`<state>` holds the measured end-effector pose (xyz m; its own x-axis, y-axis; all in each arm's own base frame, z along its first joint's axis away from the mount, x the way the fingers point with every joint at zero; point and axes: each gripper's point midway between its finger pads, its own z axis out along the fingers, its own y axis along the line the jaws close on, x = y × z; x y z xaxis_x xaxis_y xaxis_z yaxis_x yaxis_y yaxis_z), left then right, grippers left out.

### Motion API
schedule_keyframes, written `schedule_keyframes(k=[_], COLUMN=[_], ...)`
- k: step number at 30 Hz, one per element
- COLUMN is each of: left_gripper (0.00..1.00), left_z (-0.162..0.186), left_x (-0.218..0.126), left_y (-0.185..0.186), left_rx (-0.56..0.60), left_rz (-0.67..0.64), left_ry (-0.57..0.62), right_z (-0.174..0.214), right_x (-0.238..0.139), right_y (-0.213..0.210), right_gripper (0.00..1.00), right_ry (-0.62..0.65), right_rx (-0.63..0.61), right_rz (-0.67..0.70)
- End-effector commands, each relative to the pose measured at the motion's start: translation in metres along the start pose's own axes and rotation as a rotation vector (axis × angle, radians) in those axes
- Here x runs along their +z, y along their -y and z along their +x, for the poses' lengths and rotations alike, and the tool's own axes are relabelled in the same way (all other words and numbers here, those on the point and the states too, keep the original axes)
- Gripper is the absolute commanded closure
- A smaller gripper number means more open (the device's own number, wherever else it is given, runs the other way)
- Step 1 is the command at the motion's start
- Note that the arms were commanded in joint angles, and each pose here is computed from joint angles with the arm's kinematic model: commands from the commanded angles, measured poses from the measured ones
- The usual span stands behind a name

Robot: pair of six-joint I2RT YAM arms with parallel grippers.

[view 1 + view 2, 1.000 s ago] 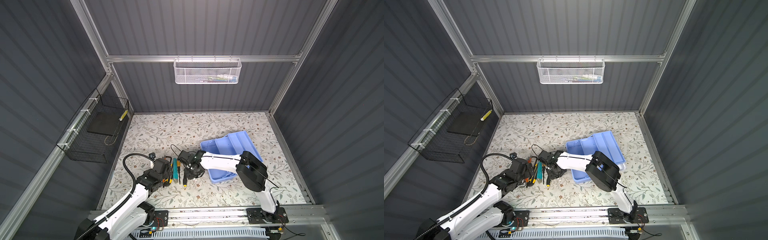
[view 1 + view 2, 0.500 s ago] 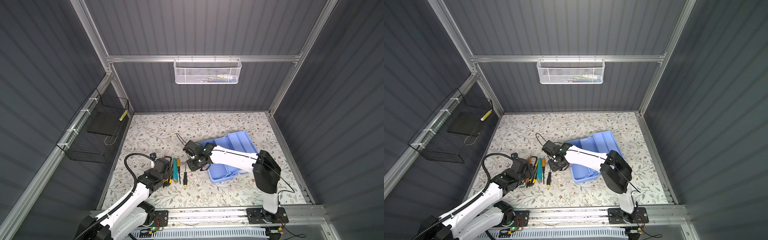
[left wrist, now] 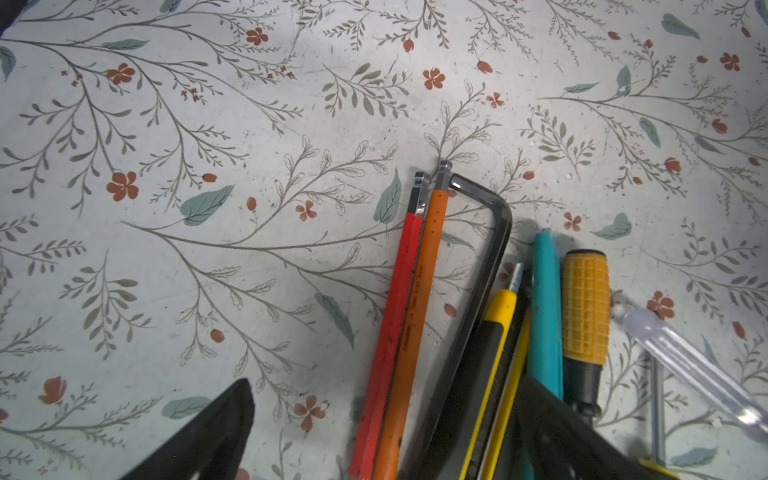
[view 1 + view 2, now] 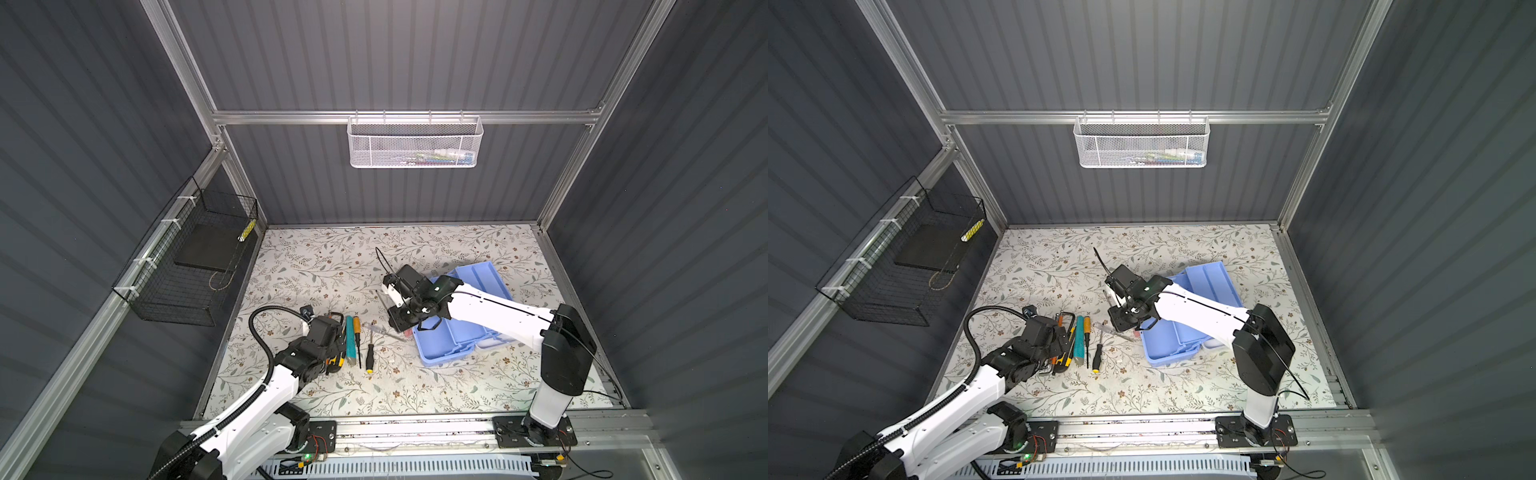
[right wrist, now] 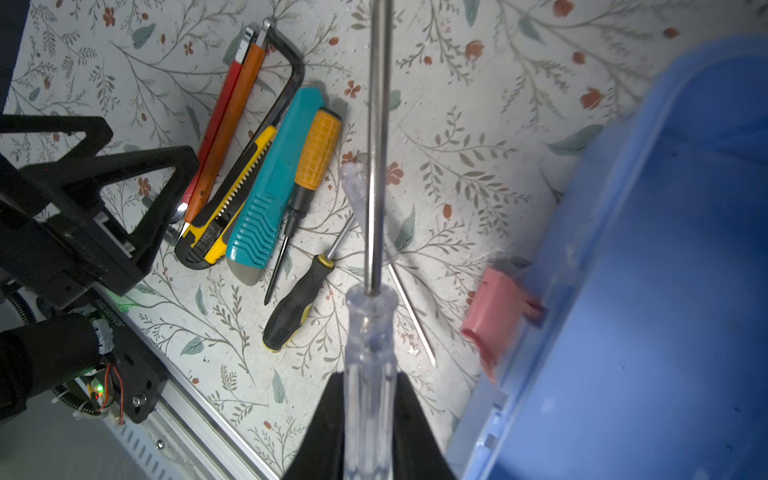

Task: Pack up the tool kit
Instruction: 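Lift the clear screwdriver with the right gripper over the blue tray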

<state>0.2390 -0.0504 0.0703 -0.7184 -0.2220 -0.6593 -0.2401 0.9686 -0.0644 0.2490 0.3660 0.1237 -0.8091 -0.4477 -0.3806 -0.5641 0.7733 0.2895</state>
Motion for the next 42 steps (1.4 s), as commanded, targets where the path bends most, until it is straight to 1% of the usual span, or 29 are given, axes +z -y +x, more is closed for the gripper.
schedule_keyframes(k=[1,5,6,11,15,20,26,29,35,42], left_gripper=[0.0,0.01,0.01,0.01,0.01,0.01,0.01,0.01,0.01,0.01], left_z=[-0.012,-0.012,-0.012,-0.012,-0.012,-0.011,-0.011,-0.012,-0.011,-0.012], left_x=[-0.005,-0.005,-0.004,-0.004,-0.003,-0.003,-0.003,-0.003,-0.003,-0.003], left_y=[0.005,0.006,0.006,0.008,0.009,0.009,0.009,0.009,0.009,0.009], left_rx=[-0.003,-0.001,0.0,0.006,0.01,0.013,0.013,0.012,0.013,0.013], left_rz=[0.021,0.022,0.023,0.027,0.03,0.029,0.029,0.03,0.027,0.027], left_ry=[0.025,0.023,0.021,0.019,0.015,0.013,0.012,0.014,0.01,0.013], right_z=[0.007,-0.001,-0.001,0.006,0.019,0.046,0.076,0.083,0.09,0.087], right_x=[0.007,-0.021,-0.03,-0.08,-0.121,-0.153,-0.158,-0.153,-0.136,-0.13], right_y=[-0.005,0.009,0.018,0.081,0.138,0.185,0.216,0.221,0.227,0.225], right_gripper=[1.0,1.0,1.0,1.0,1.0,1.0,1.0,1.0,1.0,1.0], right_ry=[-0.03,0.023,0.026,0.074,0.123,0.125,0.099,0.09,0.059,0.067], right_rx=[0.007,-0.001,0.004,0.05,0.134,0.218,0.299,0.316,0.334,0.333], right_rz=[-0.029,0.006,0.019,0.145,0.246,0.357,0.421,0.41,0.4,0.371])
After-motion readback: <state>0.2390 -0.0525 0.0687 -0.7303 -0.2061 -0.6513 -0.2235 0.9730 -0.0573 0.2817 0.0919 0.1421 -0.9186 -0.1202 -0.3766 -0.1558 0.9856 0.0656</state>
